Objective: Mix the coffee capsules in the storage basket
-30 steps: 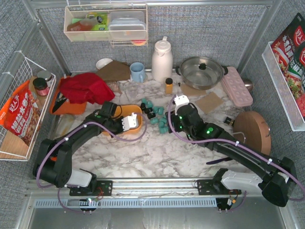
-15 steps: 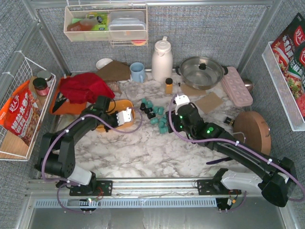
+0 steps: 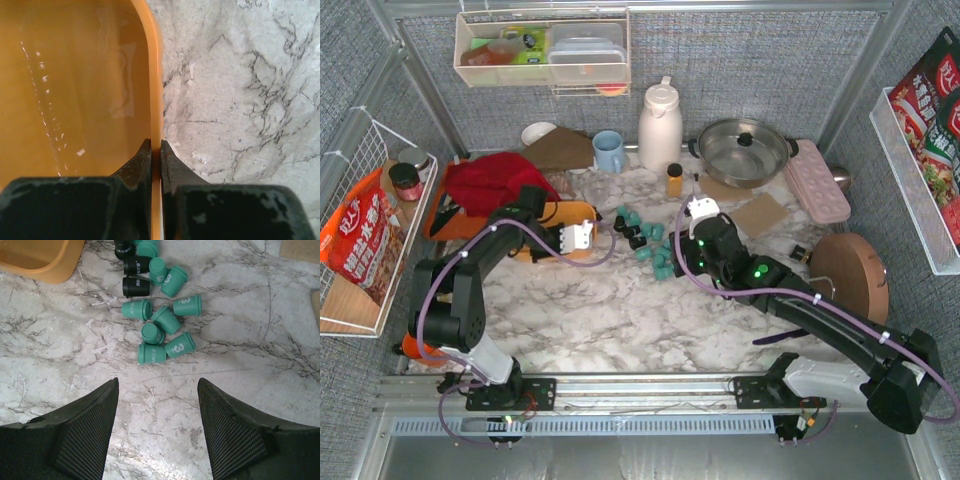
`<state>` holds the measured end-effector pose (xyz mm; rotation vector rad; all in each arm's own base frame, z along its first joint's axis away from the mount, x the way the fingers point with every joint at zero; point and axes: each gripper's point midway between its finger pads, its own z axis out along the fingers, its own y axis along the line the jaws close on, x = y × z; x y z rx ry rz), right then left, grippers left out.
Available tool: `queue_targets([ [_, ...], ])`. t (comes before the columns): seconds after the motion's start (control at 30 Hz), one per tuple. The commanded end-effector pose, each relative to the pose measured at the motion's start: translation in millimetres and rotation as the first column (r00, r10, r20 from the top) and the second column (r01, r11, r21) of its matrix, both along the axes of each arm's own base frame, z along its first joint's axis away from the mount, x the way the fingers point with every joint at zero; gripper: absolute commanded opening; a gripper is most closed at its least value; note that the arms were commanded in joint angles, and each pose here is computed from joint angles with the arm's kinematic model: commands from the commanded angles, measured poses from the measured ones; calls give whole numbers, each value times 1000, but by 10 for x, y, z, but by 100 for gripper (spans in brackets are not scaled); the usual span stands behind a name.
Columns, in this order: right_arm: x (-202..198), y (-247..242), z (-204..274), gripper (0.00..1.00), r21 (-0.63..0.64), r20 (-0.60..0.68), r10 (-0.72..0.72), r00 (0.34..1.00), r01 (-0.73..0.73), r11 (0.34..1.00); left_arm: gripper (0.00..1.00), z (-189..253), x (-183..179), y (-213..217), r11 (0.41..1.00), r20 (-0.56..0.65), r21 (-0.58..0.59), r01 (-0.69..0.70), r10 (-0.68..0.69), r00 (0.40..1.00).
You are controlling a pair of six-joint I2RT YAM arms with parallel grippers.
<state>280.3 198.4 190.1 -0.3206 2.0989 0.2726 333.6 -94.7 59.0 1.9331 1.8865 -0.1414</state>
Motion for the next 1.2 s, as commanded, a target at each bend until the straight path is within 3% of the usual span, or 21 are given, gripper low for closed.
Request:
queue_targets([
  [0.0, 6, 28, 5, 69, 13, -4, 9, 1000, -9, 1000, 11, -21, -76, 77, 1000, -26, 20, 22, -21, 999],
  [0.13, 17, 44, -25, 69, 15, -16, 8, 1000, -8, 1000, 19, 5, -53, 89, 1000, -6, 2, 2, -2, 1000],
  [0.17, 19, 53, -29, 70, 17, -20, 9, 1000, -9, 1000, 26, 9, -49, 91, 1000, -3, 1, -2, 2, 1000],
  [0.2, 24, 62, -33, 70, 19, -23, 9, 1000, -8, 1000, 43, 17, -44, 94, 1000, 2, 0, -4, 4, 1000],
  [0.23, 27, 70, -37, 70, 20, -26, 9, 1000, -8, 1000, 53, 26, -44, 96, 1000, 7, 0, -4, 4, 1000],
  [0.47, 83, 131, -86, 74, 23, -36, 6, 999, -5, 1000, 66, 199, 6, 115, 1000, 92, -8, -24, 25, 995],
  [0.53, 117, 163, -98, 74, 19, -37, 9, 999, -9, 1000, 71, 362, 75, 53, 997, 142, -58, -51, 58, 988],
  [0.57, 141, 178, -105, 74, 15, -35, 10, 999, -9, 1000, 79, 459, 115, 17, 992, 168, -97, -75, 91, 982],
  [0.6, 168, 197, -109, 74, 11, -33, 11, 999, -11, 1000, 98, 579, 174, -45, 985, 205, -150, -86, 116, 972],
  [0.73, 335, 340, -78, 74, -5, 4, 47, 999, -47, 999, 99, 1042, 243, -283, 919, 281, -378, -115, 233, 931],
  [0.87, 570, 566, -6, 72, -25, 55, 105, 993, -104, 994, 99, 1558, 192, -515, 755, 267, -643, -127, 377, 887],
  [1.0, 807, 839, 5, 70, -26, 94, 173, 980, -172, 985, 99, 2014, 128, -490, 483, 124, -845, -228, 592, 796],
  [1.1, 977, 1085, -68, 68, -35, 97, 250, 963, -248, 968, 99, 2217, 133, -290, 226, -71, -908, -353, 747, 661],
  [1.17, 1098, 1223, -104, 67, -33, 99, 288, 952, -286, 958, 99, 2239, 137, -121, 91, -187, -894, -440, 815, 548],
])
